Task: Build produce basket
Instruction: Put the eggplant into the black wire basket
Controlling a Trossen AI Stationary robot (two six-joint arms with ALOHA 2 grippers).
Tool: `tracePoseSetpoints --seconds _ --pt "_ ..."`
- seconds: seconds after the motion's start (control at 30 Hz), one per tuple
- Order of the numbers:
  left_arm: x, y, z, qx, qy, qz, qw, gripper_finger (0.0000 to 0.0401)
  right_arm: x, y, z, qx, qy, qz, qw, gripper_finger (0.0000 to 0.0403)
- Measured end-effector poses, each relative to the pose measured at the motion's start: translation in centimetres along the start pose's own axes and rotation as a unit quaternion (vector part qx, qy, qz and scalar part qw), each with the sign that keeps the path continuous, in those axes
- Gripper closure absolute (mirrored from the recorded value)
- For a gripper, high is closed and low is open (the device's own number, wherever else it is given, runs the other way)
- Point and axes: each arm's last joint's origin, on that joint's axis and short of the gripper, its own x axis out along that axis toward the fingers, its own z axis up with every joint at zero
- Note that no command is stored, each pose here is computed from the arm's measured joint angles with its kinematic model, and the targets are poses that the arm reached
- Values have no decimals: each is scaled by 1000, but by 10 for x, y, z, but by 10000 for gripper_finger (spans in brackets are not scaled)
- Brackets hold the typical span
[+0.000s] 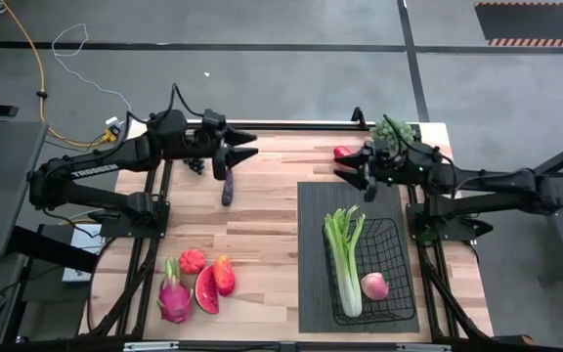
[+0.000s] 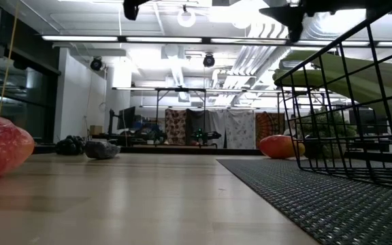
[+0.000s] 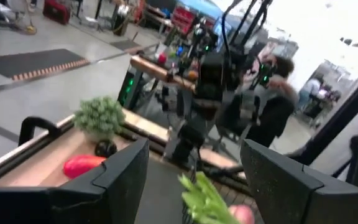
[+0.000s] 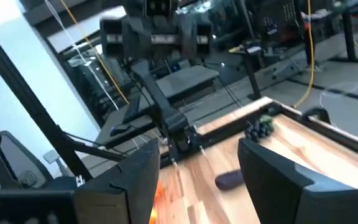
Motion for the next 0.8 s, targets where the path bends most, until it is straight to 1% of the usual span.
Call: tracePoseSetpoints --seconds 0.1,0.17,0.27,0.37,0.5,0.6,0.8 --pt "1 0 -11 21 7 10 1000 158 5 -1 4 -15 -30 6 999 194" --pt "2 0 -18 33 -8 9 999 158 7 -1 6 -30 -45 11 998 194" --pt "3 3 -30 39 -45 -8 998 158 7 0 9 -45 -58 15 997 194" --pt "1 5 -40 41 -79 -36 995 158 7 0 9 -46 -61 5 997 194" --pt "-1 9 -52 43 -68 -39 996 158 9 -2 7 -45 -58 -10 997 194" --pt "-3 9 -54 47 -66 -44 996 158 12 -4 4 -65 -52 -18 996 194" --pt "-3 9 -53 71 -69 -41 994 158 13 -5 0 -117 -33 -24 992 194"
